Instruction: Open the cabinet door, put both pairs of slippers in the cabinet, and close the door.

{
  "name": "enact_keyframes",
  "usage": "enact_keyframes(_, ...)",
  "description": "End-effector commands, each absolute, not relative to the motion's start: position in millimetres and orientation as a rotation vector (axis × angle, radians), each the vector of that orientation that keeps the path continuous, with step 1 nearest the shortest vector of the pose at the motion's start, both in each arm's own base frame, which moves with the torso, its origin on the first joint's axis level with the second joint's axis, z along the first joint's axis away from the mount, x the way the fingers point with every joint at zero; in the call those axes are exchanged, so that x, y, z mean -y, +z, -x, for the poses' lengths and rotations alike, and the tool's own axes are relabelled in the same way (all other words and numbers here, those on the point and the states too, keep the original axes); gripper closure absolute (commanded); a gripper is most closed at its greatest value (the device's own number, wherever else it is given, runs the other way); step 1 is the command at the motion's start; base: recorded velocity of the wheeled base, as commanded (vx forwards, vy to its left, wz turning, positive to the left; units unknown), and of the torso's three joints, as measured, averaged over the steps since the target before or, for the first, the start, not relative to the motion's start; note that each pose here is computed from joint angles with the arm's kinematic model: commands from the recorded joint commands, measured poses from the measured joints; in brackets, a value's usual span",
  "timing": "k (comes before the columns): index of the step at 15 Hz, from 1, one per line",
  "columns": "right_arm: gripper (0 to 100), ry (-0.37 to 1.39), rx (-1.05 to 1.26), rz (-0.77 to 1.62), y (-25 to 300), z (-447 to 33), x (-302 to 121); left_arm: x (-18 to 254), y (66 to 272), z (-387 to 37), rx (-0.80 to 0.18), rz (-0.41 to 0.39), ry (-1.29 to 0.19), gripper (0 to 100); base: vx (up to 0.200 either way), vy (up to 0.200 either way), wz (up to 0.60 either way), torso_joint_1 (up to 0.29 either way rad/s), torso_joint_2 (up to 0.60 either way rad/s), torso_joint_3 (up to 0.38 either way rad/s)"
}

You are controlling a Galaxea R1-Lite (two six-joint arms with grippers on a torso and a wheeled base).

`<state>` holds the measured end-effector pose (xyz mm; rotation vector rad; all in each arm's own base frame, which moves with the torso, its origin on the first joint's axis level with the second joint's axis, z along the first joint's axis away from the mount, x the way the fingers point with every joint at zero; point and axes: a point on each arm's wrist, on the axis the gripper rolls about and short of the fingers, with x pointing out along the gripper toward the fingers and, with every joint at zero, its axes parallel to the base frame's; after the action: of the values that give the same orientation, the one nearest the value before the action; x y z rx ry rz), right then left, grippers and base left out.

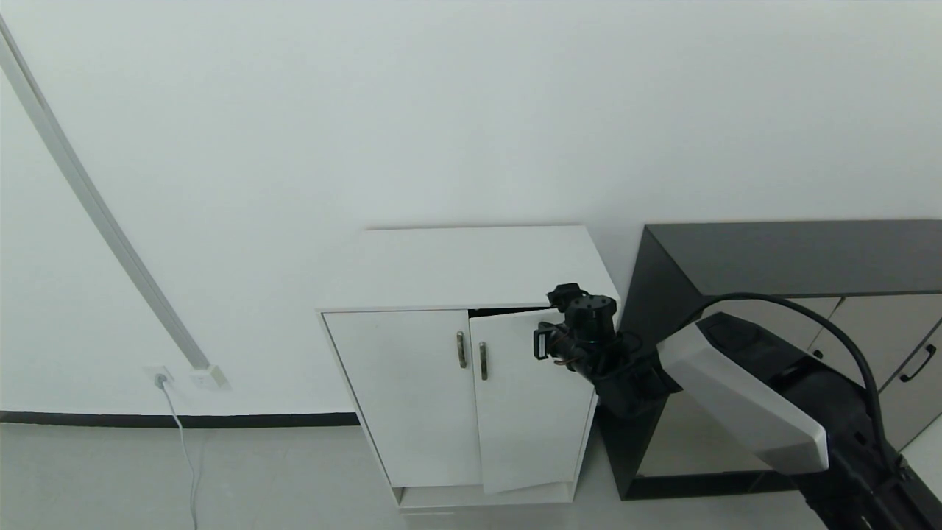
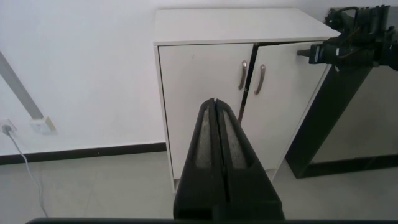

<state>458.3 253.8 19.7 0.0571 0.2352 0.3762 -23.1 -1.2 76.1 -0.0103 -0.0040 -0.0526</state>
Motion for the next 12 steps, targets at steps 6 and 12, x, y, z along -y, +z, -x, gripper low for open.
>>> enact_keyframes(6, 100, 0.367, -0.230, -0.056, 19.2, -466.4, -252.7, 1.2, 76.1, 22.9, 0.003, 0.011, -0.052, 100, 0.000, 0.000, 0.00, 0.000, 0.00, 0.000)
enact_keyframes(12, 100, 0.367, -0.235, -0.049, 11.5, -471.2, -255.4, 1.2, 76.1, 22.9, 0.003, 0.011, -0.052, 100, 0.000, 0.000, 0.00, 0.000, 0.00, 0.000)
